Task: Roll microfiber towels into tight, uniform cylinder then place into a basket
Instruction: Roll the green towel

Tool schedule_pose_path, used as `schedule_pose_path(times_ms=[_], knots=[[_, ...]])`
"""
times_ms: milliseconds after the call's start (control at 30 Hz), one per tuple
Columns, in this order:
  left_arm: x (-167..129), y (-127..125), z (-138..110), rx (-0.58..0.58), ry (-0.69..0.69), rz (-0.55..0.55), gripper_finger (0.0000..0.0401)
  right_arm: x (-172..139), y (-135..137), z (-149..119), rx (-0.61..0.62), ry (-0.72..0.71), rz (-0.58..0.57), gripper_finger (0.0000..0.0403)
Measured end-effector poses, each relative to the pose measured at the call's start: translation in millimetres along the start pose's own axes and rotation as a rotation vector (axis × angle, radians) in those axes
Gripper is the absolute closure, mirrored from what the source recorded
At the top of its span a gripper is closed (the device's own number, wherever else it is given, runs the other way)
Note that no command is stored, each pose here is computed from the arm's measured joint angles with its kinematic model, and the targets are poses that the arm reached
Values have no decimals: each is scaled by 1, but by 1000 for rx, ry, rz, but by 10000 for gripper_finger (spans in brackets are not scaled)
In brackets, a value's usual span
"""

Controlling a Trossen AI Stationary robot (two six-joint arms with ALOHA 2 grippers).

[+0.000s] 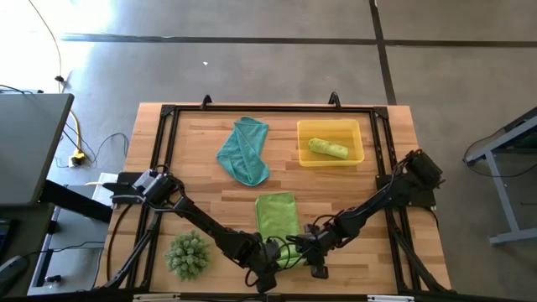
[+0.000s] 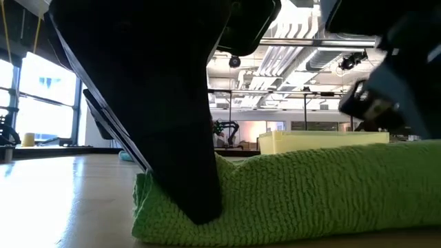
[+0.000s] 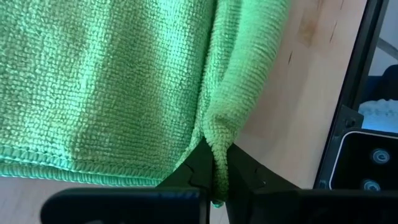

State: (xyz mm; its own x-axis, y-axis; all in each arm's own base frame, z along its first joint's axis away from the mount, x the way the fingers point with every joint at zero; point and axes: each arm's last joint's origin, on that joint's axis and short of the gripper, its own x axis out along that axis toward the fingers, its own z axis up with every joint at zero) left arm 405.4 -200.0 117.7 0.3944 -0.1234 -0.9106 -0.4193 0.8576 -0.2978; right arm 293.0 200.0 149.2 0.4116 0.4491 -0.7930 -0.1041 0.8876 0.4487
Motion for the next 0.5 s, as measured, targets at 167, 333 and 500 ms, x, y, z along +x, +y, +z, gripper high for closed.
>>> schedule_pose_path(times_ms=[167, 333, 500], knots=[[0, 0, 0, 1, -5, 0, 391, -20, 23, -3, -197, -39, 65, 273], [0, 1, 1, -1, -15, 6, 391, -13, 49, -21, -547, -146, -45, 286], [1, 1, 2, -2, -20, 10, 391, 13, 51, -34, -628, -175, -161, 298]])
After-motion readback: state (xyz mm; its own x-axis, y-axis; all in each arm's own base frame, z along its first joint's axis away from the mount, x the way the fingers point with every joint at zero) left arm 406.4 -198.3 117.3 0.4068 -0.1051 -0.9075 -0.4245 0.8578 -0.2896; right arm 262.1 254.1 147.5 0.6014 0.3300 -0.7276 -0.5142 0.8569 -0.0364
